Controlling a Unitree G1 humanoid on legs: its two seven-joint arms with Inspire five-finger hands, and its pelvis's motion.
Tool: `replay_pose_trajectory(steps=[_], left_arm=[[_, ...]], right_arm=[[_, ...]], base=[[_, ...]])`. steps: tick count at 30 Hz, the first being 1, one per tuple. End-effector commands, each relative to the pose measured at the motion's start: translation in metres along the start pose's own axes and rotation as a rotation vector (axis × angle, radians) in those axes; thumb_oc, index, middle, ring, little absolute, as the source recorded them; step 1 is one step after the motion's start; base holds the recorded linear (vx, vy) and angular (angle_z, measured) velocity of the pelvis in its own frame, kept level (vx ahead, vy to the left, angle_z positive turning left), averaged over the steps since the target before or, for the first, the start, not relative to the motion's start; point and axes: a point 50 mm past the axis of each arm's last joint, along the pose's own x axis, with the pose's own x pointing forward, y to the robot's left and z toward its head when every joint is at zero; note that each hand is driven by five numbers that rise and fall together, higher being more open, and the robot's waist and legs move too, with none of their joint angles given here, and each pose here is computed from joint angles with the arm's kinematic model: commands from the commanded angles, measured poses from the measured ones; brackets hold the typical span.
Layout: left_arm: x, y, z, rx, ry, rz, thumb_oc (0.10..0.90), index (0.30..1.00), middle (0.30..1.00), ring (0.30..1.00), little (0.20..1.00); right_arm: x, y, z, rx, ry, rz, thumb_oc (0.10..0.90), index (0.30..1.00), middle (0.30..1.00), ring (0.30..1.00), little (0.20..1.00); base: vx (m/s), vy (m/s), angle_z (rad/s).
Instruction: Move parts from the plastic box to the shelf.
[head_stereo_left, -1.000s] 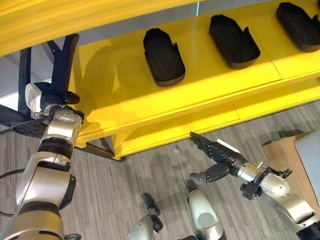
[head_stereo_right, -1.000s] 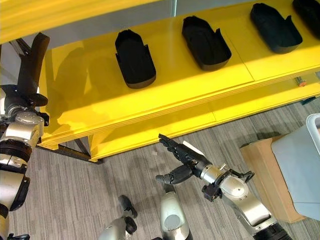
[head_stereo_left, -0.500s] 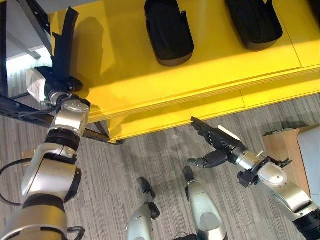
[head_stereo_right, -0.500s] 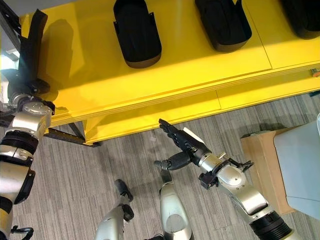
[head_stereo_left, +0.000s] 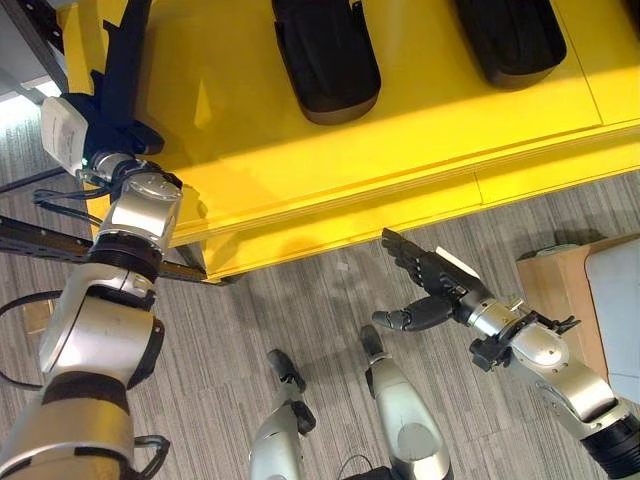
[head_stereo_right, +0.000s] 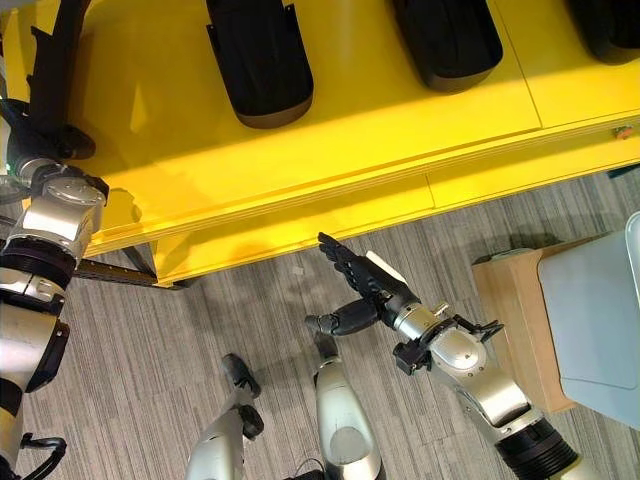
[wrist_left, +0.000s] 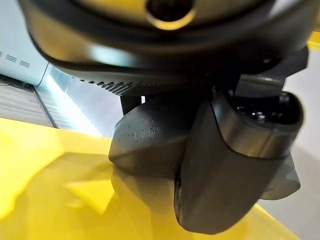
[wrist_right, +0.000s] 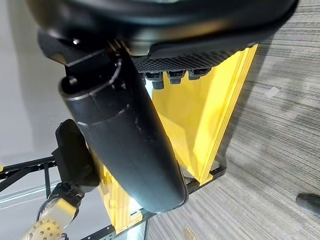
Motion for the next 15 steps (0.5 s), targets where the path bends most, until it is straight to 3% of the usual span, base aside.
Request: replay_pose_trajectory(steps=[1,15], left_arm=[[0.019,0.041,0.057,-0.084,-0.137,0.16,0.4,0.3,0.3,0.3,0.3],[0.016,0.03,0.05,-0.154,-0.05,0.09,0.4,0.3,0.3,0.3,0.3]], right_arm=[[0.009,-0.006,0.039,0.004,-0.207,-0.018,0.9,1.0,1.0,1.0,1.0],[0.009,-0.004,0.041,-0.01,-0.205,-0.018,0.9,1.0,1.0,1.0,1.0]], base=[[0.02,-0.002,-0.07],[0.01,0.004,-0.01]])
